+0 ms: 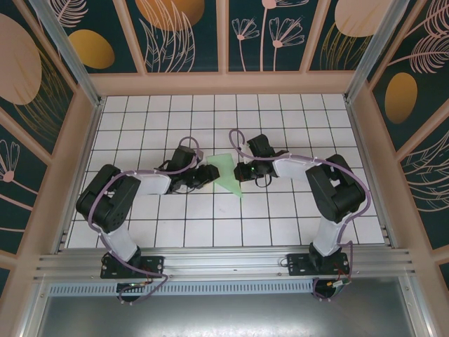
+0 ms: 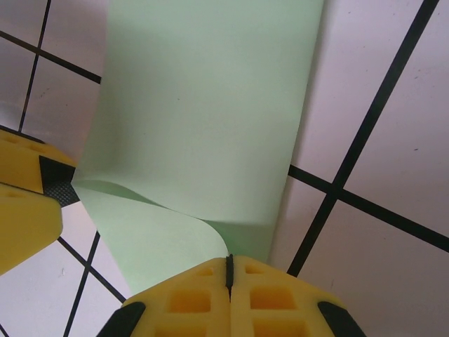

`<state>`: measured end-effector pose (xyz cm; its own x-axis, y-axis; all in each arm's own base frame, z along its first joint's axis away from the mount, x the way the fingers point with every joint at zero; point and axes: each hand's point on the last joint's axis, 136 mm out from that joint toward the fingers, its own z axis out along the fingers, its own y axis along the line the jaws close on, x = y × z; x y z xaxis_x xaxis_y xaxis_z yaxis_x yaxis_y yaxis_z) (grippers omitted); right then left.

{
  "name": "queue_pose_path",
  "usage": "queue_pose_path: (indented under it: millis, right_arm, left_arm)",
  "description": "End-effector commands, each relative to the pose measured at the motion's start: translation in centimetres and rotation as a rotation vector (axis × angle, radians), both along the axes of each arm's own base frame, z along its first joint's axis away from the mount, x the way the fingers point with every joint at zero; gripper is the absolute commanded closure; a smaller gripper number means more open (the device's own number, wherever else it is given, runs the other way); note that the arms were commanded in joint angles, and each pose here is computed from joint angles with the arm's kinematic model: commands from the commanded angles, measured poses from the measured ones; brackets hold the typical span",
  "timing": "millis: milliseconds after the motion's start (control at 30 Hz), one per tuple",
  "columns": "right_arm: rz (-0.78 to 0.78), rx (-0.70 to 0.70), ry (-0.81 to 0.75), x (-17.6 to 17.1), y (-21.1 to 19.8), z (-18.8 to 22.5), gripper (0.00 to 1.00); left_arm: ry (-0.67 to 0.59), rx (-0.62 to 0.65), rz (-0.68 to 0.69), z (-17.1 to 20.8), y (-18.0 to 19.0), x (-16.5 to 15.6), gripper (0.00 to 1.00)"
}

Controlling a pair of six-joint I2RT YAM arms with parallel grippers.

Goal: Fold a paper plane with a square sheet of paper (fold left side to right side)
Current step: Fourth fold the wing at the center of the table.

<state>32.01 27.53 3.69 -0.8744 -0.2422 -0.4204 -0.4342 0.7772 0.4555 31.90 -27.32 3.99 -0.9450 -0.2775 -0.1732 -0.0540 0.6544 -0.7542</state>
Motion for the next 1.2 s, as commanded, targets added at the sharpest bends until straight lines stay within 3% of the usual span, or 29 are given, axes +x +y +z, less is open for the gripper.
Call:
queue_pose_path:
  millis: [0,67,267,400,800,1167]
  right_arm:
    - [-0.003,0.007,-0.029,0.0,-0.3,0.9,0.94]
    - [-0.008,0.004,-0.042,0.2,-0.4,1.3,0.88]
    - [-0.076,-0.063,-0.163,1.2,-2.3,3.8,0.50]
    - [-0.111,-0.100,-0.241,1.2,-3.7,5.6,0.39]
    - [0.036,-0.198,-0.358,-3.1,1.5,4.0,0.38]
    - [0.056,-0.266,-0.319,-3.9,1.7,0.4,0.41]
  left_arm:
    - [-0.022,-0.031,-0.015,0.8,-1.0,0.6,0.57]
    - [-0.029,-0.033,-0.011,1.1,-1.0,0.7,0.58]
    - [-0.046,-0.060,-0.001,2.3,-1.1,0.9,0.59]
    - [-0.054,-0.097,-0.001,3.3,-1.6,1.1,0.59]
    - [-0.049,-0.131,0.012,4.2,-2.1,1.6,0.73]
    - [-0.041,-0.127,0.027,4.1,-2.1,1.9,0.75]
